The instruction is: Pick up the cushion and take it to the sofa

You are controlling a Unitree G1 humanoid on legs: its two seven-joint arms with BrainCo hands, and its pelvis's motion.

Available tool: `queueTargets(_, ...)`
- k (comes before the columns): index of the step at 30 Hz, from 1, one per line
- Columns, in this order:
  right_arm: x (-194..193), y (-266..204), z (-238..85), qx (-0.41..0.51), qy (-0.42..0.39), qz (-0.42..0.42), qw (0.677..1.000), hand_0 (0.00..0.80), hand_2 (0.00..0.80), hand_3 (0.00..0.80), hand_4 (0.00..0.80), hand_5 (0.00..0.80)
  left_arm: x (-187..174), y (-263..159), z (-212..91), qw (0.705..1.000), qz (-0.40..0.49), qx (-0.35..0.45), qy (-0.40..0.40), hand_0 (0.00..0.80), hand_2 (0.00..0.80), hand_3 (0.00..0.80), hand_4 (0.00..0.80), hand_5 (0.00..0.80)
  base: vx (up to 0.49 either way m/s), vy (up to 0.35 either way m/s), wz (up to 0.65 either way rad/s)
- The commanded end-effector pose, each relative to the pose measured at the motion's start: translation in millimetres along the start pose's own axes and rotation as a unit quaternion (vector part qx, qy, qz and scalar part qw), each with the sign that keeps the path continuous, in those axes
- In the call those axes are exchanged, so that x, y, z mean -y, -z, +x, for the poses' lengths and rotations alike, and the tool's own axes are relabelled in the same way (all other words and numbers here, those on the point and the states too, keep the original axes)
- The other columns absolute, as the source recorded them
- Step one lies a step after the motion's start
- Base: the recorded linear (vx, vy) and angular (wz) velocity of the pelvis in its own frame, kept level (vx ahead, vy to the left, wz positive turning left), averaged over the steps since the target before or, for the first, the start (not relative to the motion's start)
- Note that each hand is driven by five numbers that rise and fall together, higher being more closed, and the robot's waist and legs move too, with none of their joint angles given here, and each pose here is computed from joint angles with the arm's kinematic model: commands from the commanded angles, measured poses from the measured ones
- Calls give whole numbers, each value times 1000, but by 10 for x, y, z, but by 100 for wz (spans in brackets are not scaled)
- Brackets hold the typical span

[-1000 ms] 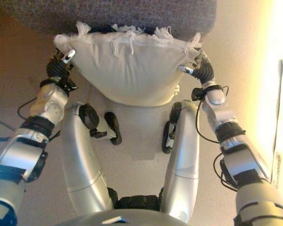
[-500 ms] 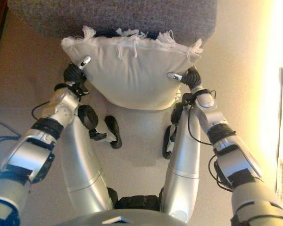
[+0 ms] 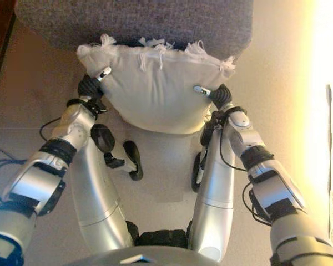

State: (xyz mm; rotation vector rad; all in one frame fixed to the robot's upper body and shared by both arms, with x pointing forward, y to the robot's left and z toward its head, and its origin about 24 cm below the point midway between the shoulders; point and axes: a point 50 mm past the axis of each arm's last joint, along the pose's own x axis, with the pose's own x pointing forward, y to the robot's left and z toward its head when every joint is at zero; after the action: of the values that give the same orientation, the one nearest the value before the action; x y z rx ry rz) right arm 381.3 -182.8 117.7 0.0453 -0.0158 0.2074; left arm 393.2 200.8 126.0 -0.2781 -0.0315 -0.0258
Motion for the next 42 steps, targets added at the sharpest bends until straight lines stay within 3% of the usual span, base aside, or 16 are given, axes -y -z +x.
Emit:
queueTargets(1, -694, -325, 167, 75, -128, 17, 989, 800, 800, 800, 800, 800, 779, 24, 8, 984, -14, 25, 178, 800, 800, 800, 800, 800, 0, 0, 0)
queueTargets(16, -663, -419, 58, 128, -123, 16, 984, 800, 800, 800, 800, 800, 832, 38, -122, 973, -49, 60, 219, 800, 800, 800, 800, 800, -1, -1, 0)
queueTargets(24, -804, -1383, 51, 320, -126, -29, 938, 800, 800, 800, 800, 800, 948, -824, -95, 936, -59, 244, 248, 800, 800, 800, 800, 800, -186, -51, 9)
queueTargets(32, -851, -1120, -324, 369, -143, -50, 917, 800, 800, 800, 800, 800, 927, -696, -485, 909, -51, 331, 248, 800, 800, 800, 800, 800, -37, -26, -12)
queueTargets(42, -731, -724, -829, 372, -133, -53, 917, 800, 800, 800, 800, 800, 758, -421, -954, 908, -77, 340, 232, 800, 800, 800, 800, 800, 108, -35, 1)
